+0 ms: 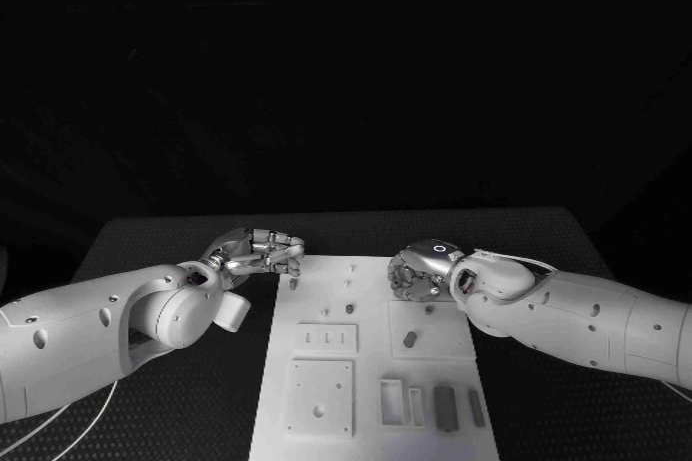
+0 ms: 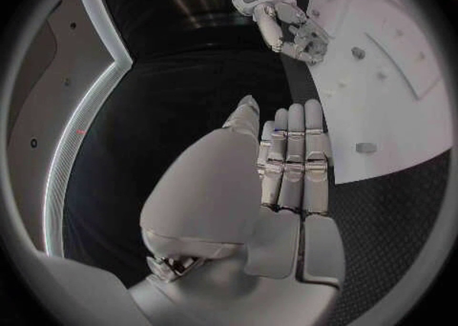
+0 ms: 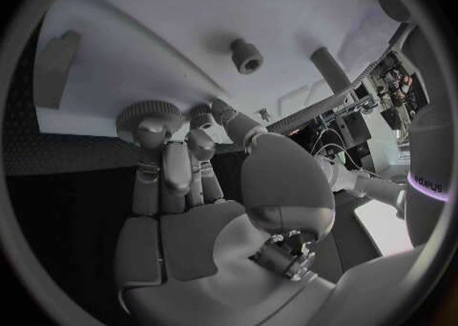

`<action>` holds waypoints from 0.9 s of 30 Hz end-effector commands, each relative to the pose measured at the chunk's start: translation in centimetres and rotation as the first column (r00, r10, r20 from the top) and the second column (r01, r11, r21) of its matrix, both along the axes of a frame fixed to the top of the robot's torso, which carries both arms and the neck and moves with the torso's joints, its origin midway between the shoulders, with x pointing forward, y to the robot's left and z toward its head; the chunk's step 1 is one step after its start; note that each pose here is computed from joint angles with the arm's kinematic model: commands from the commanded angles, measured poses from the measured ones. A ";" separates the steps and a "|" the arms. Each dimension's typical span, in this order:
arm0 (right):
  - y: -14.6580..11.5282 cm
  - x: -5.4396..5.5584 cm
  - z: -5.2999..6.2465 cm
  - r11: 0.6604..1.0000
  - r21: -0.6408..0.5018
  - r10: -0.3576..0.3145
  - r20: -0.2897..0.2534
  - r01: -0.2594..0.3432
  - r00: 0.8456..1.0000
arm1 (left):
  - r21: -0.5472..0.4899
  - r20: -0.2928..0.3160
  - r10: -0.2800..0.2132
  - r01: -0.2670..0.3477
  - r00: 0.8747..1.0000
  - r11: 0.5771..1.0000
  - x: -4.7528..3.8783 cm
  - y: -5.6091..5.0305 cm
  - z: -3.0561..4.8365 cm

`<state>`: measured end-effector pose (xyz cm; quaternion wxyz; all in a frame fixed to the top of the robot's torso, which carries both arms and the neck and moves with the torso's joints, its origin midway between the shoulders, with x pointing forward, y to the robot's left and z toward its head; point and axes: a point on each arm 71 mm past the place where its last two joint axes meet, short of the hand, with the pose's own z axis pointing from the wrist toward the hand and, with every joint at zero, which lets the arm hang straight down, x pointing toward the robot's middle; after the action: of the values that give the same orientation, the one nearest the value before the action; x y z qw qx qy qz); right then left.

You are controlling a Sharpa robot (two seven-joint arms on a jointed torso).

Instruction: Assemble the parts on the task board

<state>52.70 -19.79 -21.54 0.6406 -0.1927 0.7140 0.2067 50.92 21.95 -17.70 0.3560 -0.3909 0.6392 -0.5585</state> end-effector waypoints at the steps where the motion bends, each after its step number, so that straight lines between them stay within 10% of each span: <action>1: -0.6 -0.4 -1.7 0.997 -0.071 -0.022 -0.066 0.017 0.998 | -0.006 0.005 -0.016 0.016 1.000 1.000 -0.06 -0.1 0.11; 27: -0.8 -0.5 -1.3 0.995 -0.099 -0.021 0.006 0.022 1.000 | 0.000 0.005 -0.005 0.005 1.000 1.000 0.08 0.1 0.07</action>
<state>52.47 -19.87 -21.51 0.6507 -0.2056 0.7035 0.1984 51.00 22.25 -17.73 0.3582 -0.3930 0.6390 -0.5558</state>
